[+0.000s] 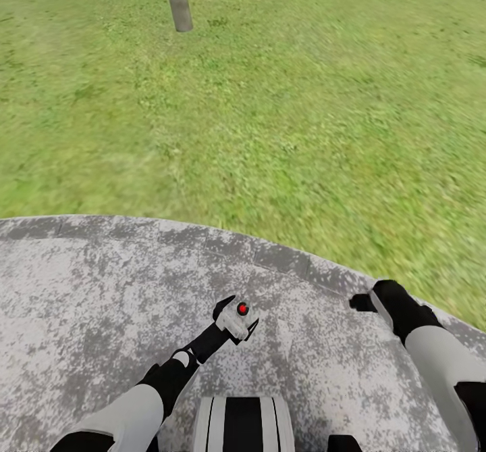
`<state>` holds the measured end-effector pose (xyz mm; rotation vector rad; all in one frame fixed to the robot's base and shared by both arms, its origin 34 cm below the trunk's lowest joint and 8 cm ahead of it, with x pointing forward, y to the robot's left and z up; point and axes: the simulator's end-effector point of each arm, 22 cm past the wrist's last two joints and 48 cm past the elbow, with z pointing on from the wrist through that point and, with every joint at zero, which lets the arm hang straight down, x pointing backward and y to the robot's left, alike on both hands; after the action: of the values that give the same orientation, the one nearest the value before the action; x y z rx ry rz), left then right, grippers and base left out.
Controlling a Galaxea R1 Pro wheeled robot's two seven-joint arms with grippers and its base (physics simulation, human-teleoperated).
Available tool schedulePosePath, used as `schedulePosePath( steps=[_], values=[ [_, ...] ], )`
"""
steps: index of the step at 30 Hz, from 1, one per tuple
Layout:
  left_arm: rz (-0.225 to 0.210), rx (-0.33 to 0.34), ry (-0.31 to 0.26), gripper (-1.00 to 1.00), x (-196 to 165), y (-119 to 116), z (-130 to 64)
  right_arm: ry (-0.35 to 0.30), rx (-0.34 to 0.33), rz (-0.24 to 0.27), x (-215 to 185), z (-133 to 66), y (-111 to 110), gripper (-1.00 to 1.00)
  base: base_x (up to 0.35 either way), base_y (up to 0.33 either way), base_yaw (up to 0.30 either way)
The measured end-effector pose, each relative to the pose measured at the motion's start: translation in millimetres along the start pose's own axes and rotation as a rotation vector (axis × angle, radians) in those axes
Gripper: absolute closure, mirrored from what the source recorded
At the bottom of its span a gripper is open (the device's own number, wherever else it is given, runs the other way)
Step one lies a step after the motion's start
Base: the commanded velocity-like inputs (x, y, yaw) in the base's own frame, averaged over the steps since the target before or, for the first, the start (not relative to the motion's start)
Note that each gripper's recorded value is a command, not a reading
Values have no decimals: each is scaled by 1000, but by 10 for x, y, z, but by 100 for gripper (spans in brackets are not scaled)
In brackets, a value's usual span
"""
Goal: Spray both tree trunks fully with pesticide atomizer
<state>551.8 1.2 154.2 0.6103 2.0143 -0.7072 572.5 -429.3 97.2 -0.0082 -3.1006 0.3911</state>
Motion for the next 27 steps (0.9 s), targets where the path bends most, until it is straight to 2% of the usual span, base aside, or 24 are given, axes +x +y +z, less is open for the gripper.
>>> schedulePosePath(
  steps=[1, 3, 6, 10, 15, 19, 27],
  values=[
    [0, 0, 0, -100, -1, 1, 0, 43, -74, 4, -24, -81, 165, -100, 0, 0, 0],
    [0, 0, -1, -100, -1, 1, 0, 82, -173, 12, -45, -183, 383, -100, 0, 0, 0],
    [-2, 1, 2, -100, 22, -4, 1, 118, -240, 17, -14, -232, 537, -100, 0, 0, 0],
    [-5, 1, 5, -100, 47, -7, 2, 180, -271, 24, 213, -168, 614, -100, 0, 0, 0],
    [-16, 3, 17, -100, 143, -25, 4, 210, -291, 21, 398, -38, 738, -100, 0, 0, 0],
    [-16, 3, 16, -100, 138, -22, 6, 210, -302, 14, 430, -28, 847, -100, 0, 0, 0],
    [-16, 3, 15, -100, 137, -21, 6, 209, -303, 12, 433, -25, 859, -100, 0, 0, 0]
  ],
)
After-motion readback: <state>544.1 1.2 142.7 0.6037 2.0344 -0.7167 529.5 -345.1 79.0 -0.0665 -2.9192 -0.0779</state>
